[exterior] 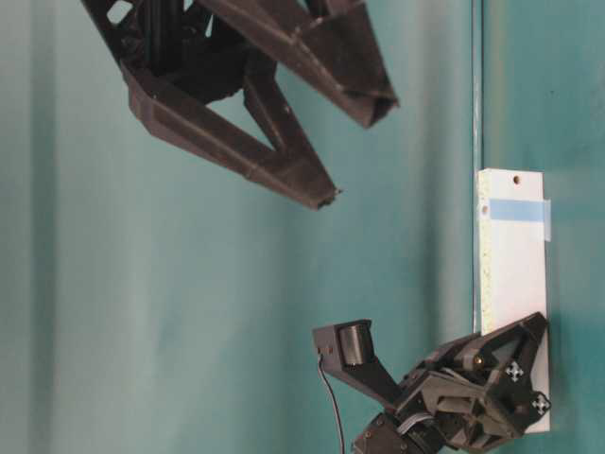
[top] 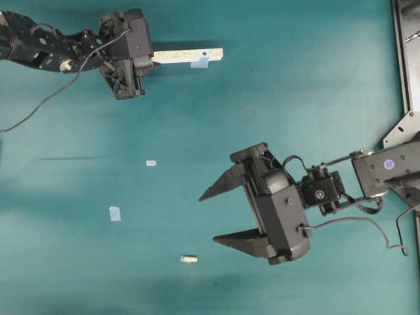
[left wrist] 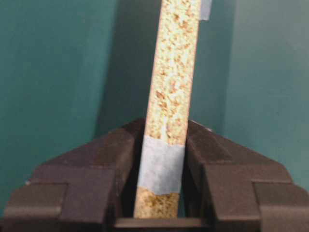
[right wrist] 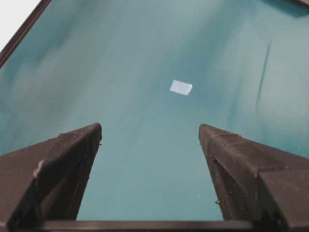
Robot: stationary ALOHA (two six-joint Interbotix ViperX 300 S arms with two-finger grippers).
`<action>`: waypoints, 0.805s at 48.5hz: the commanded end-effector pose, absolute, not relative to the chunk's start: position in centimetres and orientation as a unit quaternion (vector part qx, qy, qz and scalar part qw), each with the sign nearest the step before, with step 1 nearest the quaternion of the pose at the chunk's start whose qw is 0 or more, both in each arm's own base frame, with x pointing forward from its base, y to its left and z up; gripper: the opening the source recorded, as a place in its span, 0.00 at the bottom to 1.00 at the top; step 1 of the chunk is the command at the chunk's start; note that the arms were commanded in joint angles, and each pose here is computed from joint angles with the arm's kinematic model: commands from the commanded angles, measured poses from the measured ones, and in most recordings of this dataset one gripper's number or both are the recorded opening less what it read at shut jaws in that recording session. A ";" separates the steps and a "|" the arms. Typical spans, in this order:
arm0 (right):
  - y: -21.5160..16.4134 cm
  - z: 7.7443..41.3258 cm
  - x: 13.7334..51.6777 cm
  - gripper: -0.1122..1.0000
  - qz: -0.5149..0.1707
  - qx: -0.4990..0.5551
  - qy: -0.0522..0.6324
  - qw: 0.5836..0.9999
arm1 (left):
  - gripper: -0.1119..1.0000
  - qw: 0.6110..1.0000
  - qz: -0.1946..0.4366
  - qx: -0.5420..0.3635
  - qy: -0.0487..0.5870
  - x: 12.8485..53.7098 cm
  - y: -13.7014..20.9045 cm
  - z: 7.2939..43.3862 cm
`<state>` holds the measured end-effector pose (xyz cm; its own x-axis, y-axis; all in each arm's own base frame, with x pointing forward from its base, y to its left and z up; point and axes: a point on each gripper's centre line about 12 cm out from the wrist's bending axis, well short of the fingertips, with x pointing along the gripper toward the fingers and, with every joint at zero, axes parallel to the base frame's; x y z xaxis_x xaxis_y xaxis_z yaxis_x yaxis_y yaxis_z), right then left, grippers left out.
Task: Move the wooden board into place and insert the rod into its hole.
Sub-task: 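Close the left gripper on the board end and lift it, then swing the held board toward the table center with the left gripper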
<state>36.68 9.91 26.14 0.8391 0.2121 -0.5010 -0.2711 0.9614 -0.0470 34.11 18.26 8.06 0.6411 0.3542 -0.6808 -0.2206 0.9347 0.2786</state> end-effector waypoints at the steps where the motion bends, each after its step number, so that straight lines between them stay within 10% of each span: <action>1: 9.8 28.5 36.6 0.93 0.126 -0.054 0.223 0.965 | 0.30 0.908 0.166 0.087 0.376 34.4 18.4 9.4; 39: 8.5 29.8 35.9 0.93 0.110 -0.051 0.219 0.968 | 0.30 0.948 0.086 -0.025 0.304 42.0 7.4 14.1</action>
<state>35.84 8.56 28.18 0.8590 0.1871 -0.4765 -0.2390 0.9697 -0.0502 40.75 8.46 12.84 0.7696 0.1658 -0.6166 -0.1834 0.9824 0.0353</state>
